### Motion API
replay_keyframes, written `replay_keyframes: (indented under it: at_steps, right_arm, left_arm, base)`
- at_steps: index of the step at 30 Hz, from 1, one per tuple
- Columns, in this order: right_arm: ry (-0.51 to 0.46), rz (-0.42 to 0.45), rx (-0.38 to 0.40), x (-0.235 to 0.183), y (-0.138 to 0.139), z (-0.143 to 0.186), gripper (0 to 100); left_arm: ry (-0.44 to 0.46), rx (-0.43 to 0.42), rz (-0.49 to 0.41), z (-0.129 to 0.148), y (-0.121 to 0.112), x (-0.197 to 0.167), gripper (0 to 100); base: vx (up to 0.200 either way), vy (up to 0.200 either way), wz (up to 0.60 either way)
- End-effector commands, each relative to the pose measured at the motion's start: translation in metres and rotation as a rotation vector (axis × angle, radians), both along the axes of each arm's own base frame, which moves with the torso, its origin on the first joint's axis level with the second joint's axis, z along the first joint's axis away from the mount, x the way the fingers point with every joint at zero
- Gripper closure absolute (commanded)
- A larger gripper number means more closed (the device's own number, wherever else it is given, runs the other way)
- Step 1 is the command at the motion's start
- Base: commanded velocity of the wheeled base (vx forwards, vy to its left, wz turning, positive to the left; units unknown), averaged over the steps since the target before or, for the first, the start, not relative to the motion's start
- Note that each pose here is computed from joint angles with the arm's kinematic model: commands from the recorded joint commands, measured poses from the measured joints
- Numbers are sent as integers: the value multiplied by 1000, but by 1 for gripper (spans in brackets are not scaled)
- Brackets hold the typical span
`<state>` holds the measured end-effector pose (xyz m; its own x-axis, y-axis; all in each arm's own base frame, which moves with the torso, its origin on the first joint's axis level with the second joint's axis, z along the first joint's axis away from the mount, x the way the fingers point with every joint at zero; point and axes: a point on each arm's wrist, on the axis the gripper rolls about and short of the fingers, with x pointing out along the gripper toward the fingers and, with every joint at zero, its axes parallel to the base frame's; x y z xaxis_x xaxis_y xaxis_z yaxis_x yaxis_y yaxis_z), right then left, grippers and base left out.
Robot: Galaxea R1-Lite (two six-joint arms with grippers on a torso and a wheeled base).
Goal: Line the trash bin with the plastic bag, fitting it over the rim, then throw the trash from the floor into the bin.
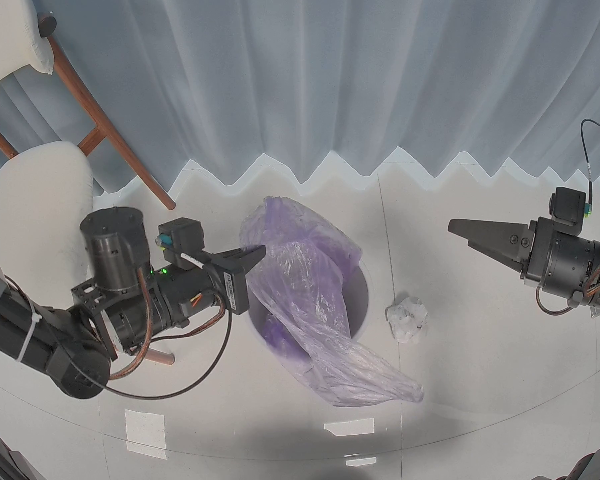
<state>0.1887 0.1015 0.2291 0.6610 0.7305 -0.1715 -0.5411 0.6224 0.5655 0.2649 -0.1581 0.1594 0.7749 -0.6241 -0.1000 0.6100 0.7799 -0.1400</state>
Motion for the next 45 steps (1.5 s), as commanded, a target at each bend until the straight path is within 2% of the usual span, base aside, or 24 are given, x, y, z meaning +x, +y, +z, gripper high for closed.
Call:
replay_keyframes:
  at_steps: [1, 3, 4, 5, 8, 10, 12, 13, 17, 19, 20, 21, 23, 27, 30, 32, 34, 40, 45]
  right_arm:
    - [-27, 76, 29, -8, -3, 7, 0]
    - [-29, 81, 31, -8, -4, 8, 0]
    - [-31, 115, 42, -5, -6, 10, 0]
    - [-31, 139, 51, -4, -7, 12, 0]
    - [-22, 173, 55, -2, -7, 11, 0]
    - [-3, 177, 51, 3, -5, 8, 0]
    - [7, 175, 48, 5, -5, 6, 0]
    - [34, 168, 35, 16, -2, -2, 0]
    - [64, 166, 24, 24, 2, -10, 0]
    - [73, 167, 22, 23, 1, -12, 0]
    - [101, 176, 15, 19, 2, -19, 0]
    - [102, 176, 15, 19, 2, -20, 0]
    - [148, 185, -6, 21, 5, -34, 0]
    - [160, 177, -7, 35, 10, -42, 0]
    - [195, 223, -31, 34, 22, -63, 0]
    - [183, 250, -46, 30, 31, -70, 0]
    - [164, 240, -67, 30, 33, -75, 0]
    - [148, 202, -277, 34, 40, -123, 0]
    - [133, 229, -305, 28, 48, -145, 0]
  left_arm:
    - [-126, 70, 2, 39, 2, 18, 100]
    - [-136, 76, 0, 41, 2, 19, 100]
    - [-200, 169, -17, 50, 6, 28, 100]
    - [-232, 222, -24, 56, 12, 34, 100]
    - [-283, 300, -78, 61, 14, 41, 100]
    - [-310, 342, -127, 58, 12, 43, 100]
    - [-321, 353, -138, 58, 10, 44, 100]
    - [-361, 408, -154, 56, 6, 46, 100]
    - [-419, 521, -185, 53, 4, 46, 100]
    - [-428, 550, -195, 52, 4, 45, 100]
    - [-438, 609, -221, 46, 4, 41, 100]
    - [-440, 612, -226, 46, 3, 41, 100]
    - [-432, 672, -292, 28, 0, 29, 100]
    - [-394, 688, -335, 14, -1, 16, 100]
    - [-387, 688, -369, 8, -6, 12, 100]
    - [-387, 692, -358, 9, -5, 12, 100]
    - [-389, 695, -338, 11, -4, 15, 100]
    - [-419, 673, -284, 20, -3, 19, 100]
    - [-414, 681, -252, 22, -4, 21, 100]
  base:
    - [0, 0, 0]
    - [0, 0, 0]
    - [0, 0, 0]
    - [0, 0, 0]
    - [0, 0, 0]
    - [0, 0, 0]
    - [0, 0, 0]
    - [0, 0, 0]
    - [0, 0, 0]
    - [0, 0, 0]
    - [0, 0, 0]
    - [0, 0, 0]
    - [0, 0, 0]
    - [0, 0, 0]
    - [0, 0, 0]
    - [0, 0, 0]
    - [0, 0, 0]
    - [0, 0, 0]
    - [0, 0, 0]
